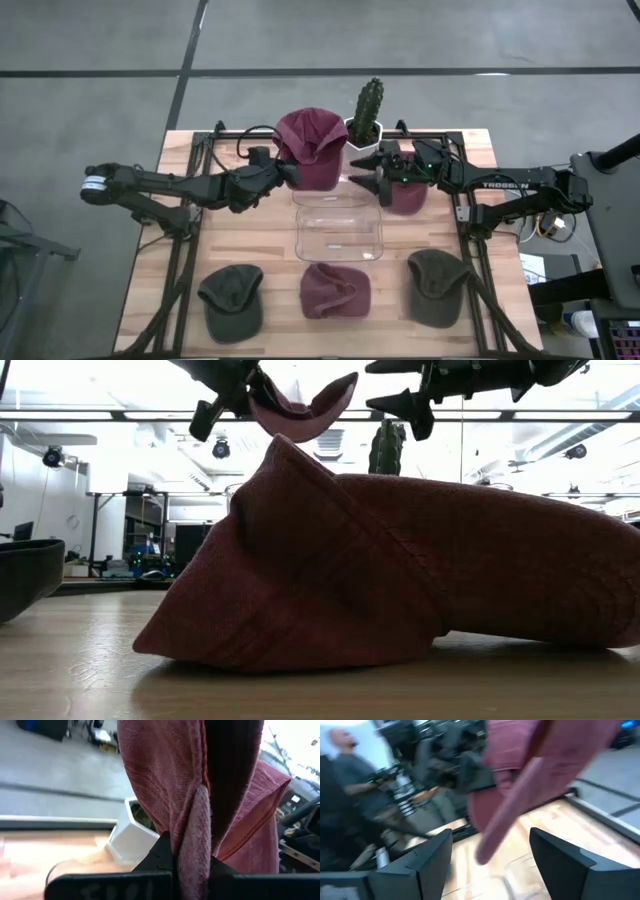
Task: Pick & Place hat
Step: Put the top left red cap into the top transparent bin
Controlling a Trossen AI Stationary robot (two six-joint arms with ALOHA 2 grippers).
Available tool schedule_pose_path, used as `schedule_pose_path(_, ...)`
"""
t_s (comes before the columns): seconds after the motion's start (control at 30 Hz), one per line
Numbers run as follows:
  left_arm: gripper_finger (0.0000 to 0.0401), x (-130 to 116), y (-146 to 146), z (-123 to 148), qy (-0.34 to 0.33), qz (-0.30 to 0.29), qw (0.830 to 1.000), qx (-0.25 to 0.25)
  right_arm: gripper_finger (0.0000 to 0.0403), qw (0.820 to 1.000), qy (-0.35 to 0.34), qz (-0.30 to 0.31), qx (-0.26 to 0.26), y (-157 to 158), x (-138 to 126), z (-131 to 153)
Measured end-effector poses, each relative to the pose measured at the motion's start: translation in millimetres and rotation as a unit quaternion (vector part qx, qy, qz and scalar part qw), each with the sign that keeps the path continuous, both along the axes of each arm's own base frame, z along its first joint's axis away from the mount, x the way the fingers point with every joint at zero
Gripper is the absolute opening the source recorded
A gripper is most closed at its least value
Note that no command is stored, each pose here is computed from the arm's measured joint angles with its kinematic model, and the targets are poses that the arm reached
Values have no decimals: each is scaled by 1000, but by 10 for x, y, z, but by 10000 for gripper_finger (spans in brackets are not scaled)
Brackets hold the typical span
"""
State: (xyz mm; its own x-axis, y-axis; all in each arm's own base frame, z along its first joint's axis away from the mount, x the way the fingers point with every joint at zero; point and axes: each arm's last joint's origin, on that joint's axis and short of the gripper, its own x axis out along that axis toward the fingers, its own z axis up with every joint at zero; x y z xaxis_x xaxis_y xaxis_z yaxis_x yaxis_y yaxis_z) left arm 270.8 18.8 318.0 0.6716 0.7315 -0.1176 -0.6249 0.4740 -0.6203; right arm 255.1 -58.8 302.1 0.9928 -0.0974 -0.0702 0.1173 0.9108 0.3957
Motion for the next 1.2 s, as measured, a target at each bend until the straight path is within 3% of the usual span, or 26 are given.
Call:
schedule_pose_path(0.27, 4, 206, -13, -50, 0, 5, 999, 49, 262, 998, 0, -57, -10, -35, -5, 4)
schedule_pose_path(0.5, 4, 315, -12, -16, 11, 11, 998, 59, 251, 998, 0, -63, -10, -36, -6, 4)
schedule_pose_path(0.7, 4, 413, -43, 51, 15, -1, 997, 70, 241, 992, 1, -122, -14, -69, -15, 3)
schedule_pose_path(0.83, 4, 452, -65, 42, 16, -11, 997, 69, 225, 992, 2, -128, -15, -73, -16, 4)
schedule_pose_path(1.0, 3, 470, -71, 22, 12, -22, 998, 62, 164, 992, 3, -128, -15, -73, -17, 2)
schedule_pose_path(1.2, 3, 472, -74, 25, 9, -27, 998, 60, 29, 992, 3, -127, -15, -72, -17, 0)
